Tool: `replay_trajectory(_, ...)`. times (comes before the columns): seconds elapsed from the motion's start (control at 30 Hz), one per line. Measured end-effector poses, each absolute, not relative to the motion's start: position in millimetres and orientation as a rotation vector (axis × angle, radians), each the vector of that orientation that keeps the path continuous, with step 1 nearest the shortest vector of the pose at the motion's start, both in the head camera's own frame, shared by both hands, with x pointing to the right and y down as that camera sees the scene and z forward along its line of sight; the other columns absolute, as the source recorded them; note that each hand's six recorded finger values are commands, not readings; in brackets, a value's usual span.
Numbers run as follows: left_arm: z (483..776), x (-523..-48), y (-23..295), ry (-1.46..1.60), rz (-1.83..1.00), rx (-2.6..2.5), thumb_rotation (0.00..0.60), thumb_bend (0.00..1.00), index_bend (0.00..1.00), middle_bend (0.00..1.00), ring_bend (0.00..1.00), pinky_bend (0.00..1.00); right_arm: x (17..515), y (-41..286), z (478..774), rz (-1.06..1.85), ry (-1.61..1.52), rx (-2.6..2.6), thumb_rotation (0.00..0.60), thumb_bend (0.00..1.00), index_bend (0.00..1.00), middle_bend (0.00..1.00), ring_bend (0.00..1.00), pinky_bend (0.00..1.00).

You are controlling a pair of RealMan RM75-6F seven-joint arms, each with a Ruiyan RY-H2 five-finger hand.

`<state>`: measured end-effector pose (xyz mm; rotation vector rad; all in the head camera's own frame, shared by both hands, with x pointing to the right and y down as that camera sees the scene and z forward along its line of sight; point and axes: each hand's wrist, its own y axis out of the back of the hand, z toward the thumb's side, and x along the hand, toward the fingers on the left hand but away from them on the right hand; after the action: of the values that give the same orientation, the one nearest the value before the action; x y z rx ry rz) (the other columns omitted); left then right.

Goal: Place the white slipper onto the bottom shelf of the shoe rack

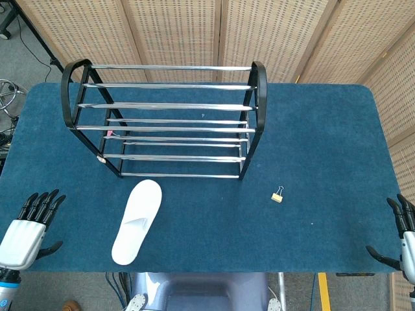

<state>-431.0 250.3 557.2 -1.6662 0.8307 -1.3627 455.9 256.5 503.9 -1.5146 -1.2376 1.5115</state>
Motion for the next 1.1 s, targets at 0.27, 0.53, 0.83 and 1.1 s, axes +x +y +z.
replay_trajectory(0.27,569.2,-426.7,248.8,0.807,-1.392,-1.667,0.600,0.04,0.00,0.00,0.00,0.00,460.2,256.4,499.4,1.508,-1.270,-1.507,0.600,0.00,0.00,0.00,0.00,0.00)
replay_trajectory(0.53,589.5,-403.5,243.6,0.787,-1.384,-1.707,0.600,0.05,0.00,0.00,0.00,0.00,467.2,254.9,495.0,1.502,-1.304,-1.504,0.600,0.00,0.00,0.00,0.00,0.00)
replay_trajectory(0.83,624.3,-339.4,235.0,0.739,-1.292,-1.786,0.600,0.05,0.00,0.00,0.00,0.08,472.8,254.9,491.5,1.494,-1.333,-1.508,0.600,0.00,0.00,0.00,0.00,0.00)
replay_trajectory(1.1,659.2,-292.3,222.0,0.685,-1.266,-1.772,0.600,0.06,0.00,0.00,0.00,0.14,475.8,253.9,491.9,1.500,-1.341,-1.508,0.600,0.00,0.00,0.00,0.00,0.00)
